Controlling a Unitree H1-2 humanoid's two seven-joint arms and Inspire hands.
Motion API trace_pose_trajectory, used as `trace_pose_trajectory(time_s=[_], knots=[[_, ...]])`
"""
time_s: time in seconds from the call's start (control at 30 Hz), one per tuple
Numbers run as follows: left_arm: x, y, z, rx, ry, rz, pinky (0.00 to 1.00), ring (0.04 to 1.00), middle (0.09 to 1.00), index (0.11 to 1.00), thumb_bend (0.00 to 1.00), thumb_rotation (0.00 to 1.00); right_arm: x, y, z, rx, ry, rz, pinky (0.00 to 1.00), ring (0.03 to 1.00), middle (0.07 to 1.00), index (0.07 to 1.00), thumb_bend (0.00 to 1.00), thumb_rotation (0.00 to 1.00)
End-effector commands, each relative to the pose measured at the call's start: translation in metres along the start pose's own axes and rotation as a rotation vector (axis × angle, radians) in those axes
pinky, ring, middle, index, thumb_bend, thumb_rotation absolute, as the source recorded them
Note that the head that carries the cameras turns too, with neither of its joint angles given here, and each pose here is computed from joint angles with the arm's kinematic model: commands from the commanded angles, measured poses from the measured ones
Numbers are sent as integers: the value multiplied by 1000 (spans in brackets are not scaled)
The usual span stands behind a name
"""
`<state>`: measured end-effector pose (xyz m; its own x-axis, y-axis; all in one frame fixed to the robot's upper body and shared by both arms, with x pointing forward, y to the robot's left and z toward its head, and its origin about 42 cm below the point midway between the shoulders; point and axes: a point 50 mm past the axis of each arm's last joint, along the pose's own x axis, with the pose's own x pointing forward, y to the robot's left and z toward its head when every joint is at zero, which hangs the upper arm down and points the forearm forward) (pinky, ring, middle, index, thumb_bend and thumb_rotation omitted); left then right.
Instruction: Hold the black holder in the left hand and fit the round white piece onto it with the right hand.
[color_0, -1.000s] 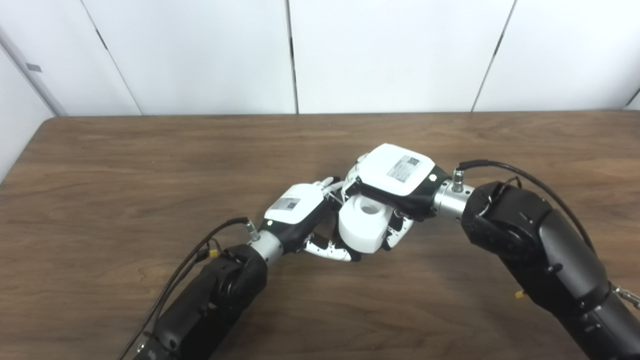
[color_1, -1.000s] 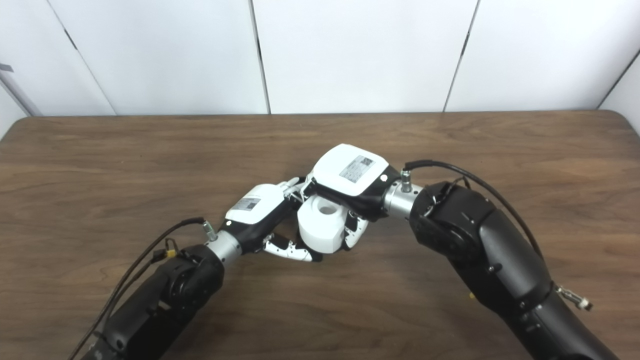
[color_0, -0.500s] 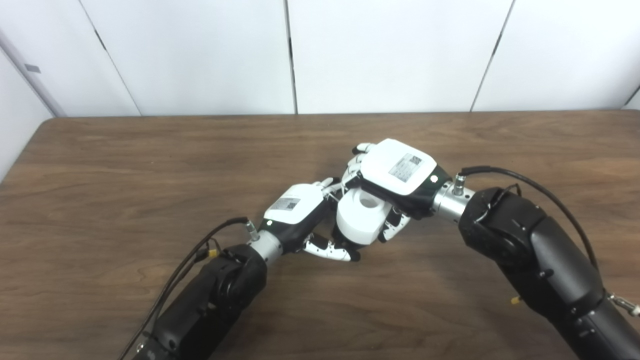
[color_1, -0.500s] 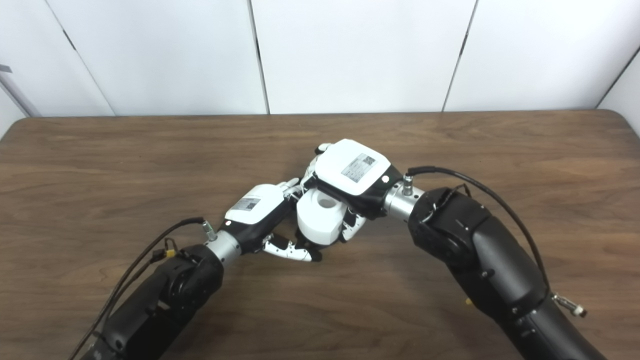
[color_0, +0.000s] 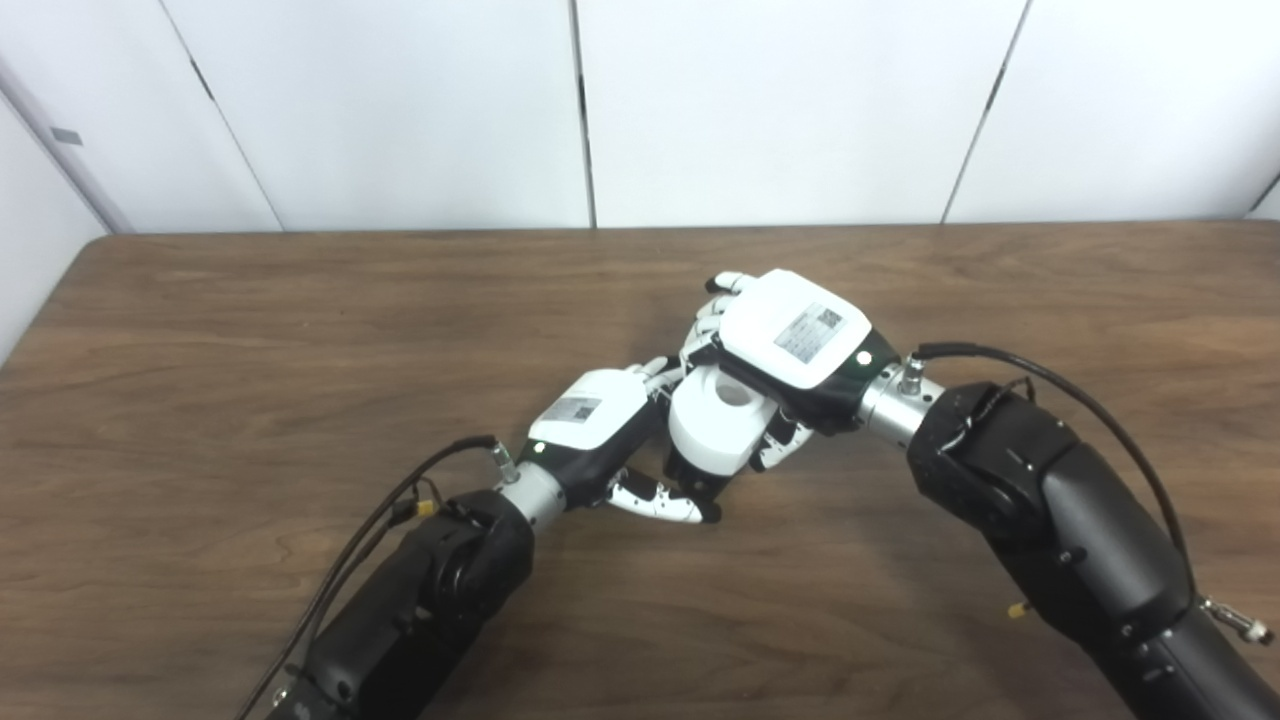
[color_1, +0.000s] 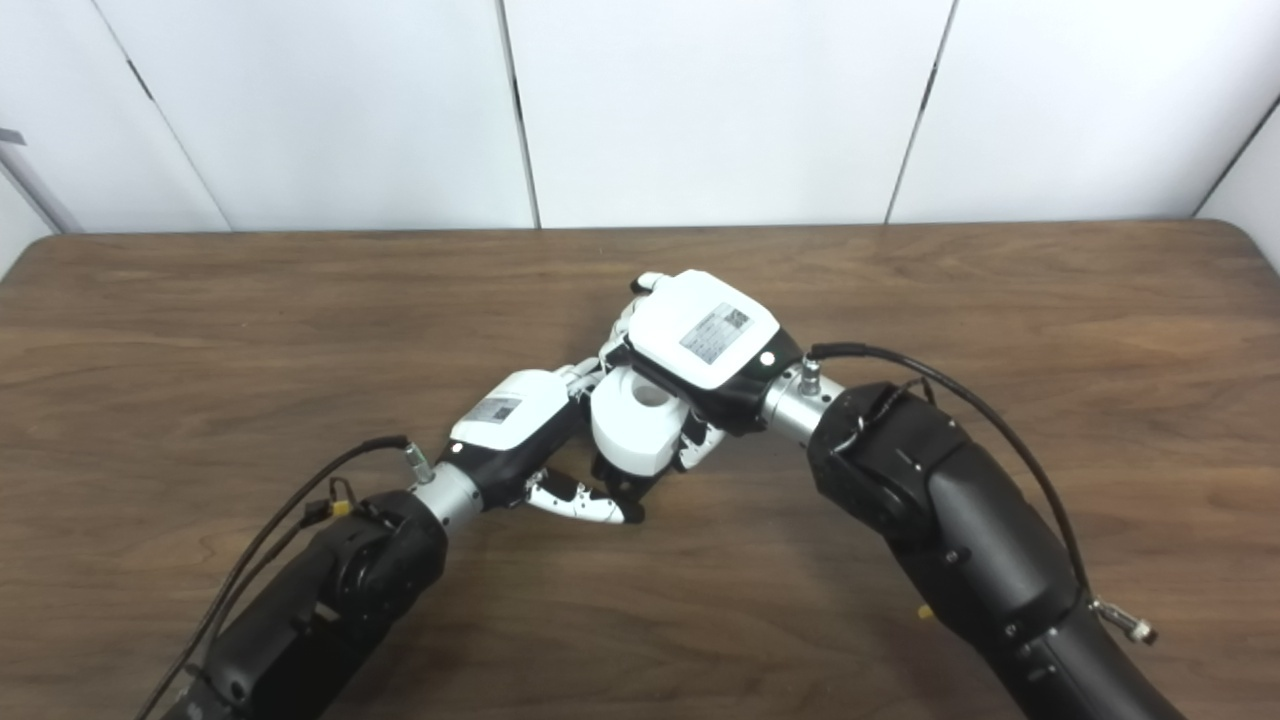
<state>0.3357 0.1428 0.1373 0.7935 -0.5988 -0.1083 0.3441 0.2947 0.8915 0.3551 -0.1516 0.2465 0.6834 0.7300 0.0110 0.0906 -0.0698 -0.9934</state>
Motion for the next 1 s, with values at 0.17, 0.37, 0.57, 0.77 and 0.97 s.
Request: trace_pose_trajectory(time_s=[0.17,0.37,0.57,0.77,0.97], knots=[[-10,-25,-2,-1,15,-136,934,988,942,486,524,67,0,-8,-5,-22,-10,-38,848,748,675,481,526,144],[-11,-24,-2,1,19,-136,946,990,946,486,524,68,0,-7,-6,-18,-13,-22,845,745,668,481,526,144],[-11,-23,-3,4,19,-132,951,992,944,486,524,68,-3,-8,-2,3,-48,-4,833,740,669,481,526,142],[-10,-24,-4,5,18,-131,943,986,940,486,524,68,-4,-11,2,-9,-49,47,844,738,681,486,525,150],[-9,-24,-3,1,20,-129,937,985,937,486,524,67,-5,-16,3,-37,-25,120,783,797,821,959,991,329]])
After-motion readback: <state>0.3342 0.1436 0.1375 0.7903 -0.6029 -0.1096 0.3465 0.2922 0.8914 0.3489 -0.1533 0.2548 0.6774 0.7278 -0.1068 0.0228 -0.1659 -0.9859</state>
